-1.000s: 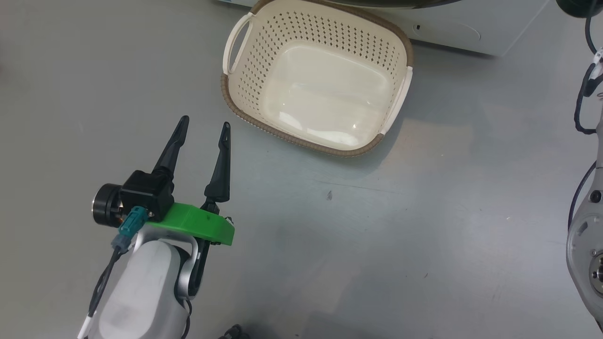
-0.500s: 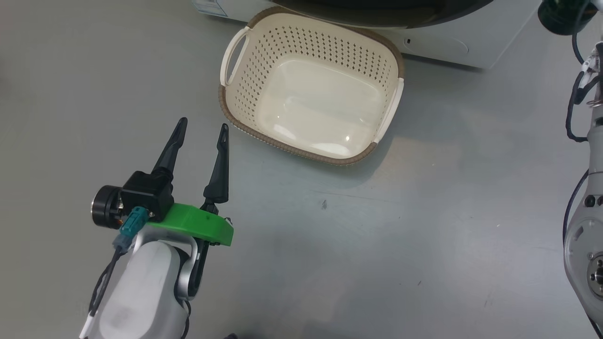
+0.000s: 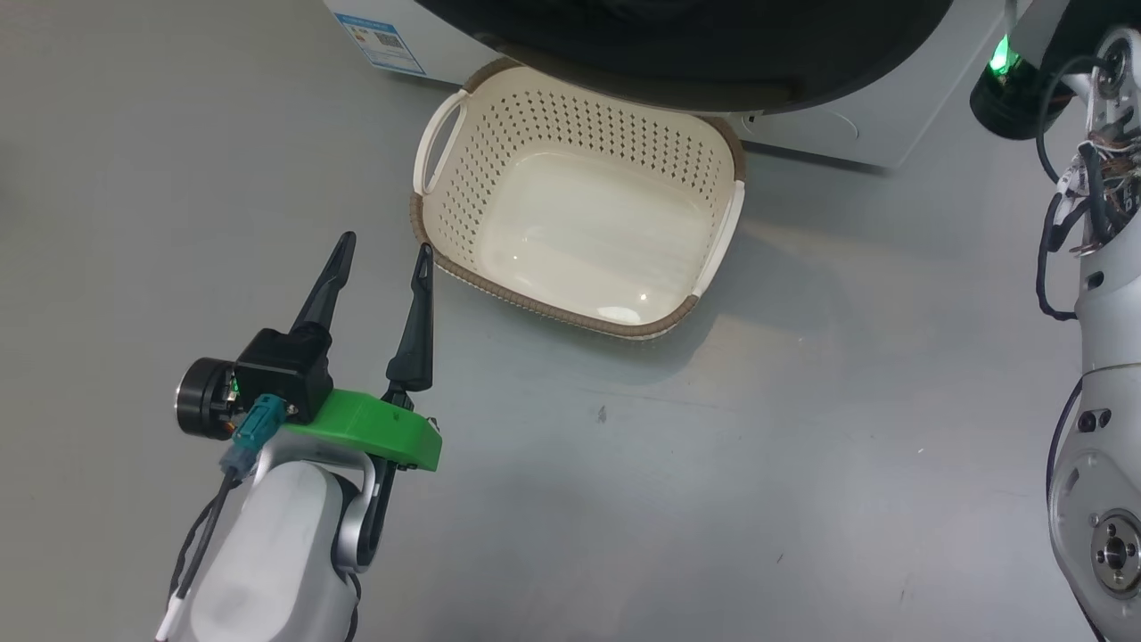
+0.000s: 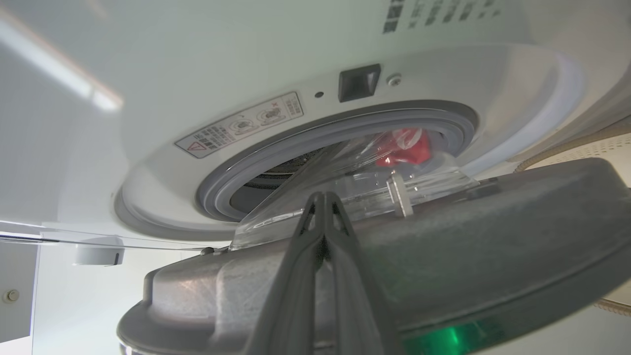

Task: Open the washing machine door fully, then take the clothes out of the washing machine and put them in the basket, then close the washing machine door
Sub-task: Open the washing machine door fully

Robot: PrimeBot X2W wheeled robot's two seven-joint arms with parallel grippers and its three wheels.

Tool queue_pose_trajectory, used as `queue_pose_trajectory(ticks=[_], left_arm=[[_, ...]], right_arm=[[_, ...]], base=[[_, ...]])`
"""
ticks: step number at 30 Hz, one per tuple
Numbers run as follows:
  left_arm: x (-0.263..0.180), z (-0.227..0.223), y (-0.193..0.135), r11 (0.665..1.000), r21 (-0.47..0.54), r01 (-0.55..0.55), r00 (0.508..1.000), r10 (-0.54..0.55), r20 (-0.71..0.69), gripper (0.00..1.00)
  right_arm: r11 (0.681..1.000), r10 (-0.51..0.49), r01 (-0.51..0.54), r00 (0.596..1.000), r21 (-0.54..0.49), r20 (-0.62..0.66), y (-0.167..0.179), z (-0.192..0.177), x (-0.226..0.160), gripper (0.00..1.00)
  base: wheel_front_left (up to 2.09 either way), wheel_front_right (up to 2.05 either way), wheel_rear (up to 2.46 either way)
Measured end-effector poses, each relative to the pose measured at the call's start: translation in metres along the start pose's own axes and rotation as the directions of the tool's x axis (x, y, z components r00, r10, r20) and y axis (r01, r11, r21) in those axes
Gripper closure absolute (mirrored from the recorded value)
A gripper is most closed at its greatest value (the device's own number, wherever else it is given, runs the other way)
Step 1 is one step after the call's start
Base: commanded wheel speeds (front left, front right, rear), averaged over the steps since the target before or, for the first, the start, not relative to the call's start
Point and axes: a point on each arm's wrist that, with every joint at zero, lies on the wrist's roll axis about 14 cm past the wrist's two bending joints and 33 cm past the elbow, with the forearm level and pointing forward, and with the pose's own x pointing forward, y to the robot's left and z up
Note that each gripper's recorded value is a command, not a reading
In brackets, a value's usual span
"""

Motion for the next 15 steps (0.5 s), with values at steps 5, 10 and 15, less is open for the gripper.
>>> queue_pose_trajectory(ticks=[5, 10, 15], left_arm=[[-0.004, 0.007, -0.003, 1.000, 0.003, 0.007, 1.000, -0.007, 0.016, 0.00], [-0.013, 0.008, -0.006, 1.000, 0.001, 0.014, 1.000, -0.014, 0.016, 0.00], [-0.024, 0.007, -0.008, 1.000, -0.004, 0.017, 1.000, -0.017, 0.012, 0.00]], right_arm=[[1.000, -0.015, 0.015, 1.000, 0.016, -0.014, -0.004, -0.009, -0.008, 1.00], [0.999, -0.040, 0.041, 0.999, 0.028, -0.034, -0.011, -0.020, -0.017, 1.00], [0.997, -0.045, 0.048, 0.998, 0.052, -0.054, -0.014, -0.031, -0.026, 1.00]], base=[[0.00, 0.00, 0.00], [0.00, 0.00, 0.00], [0.00, 0.00, 0.00]])
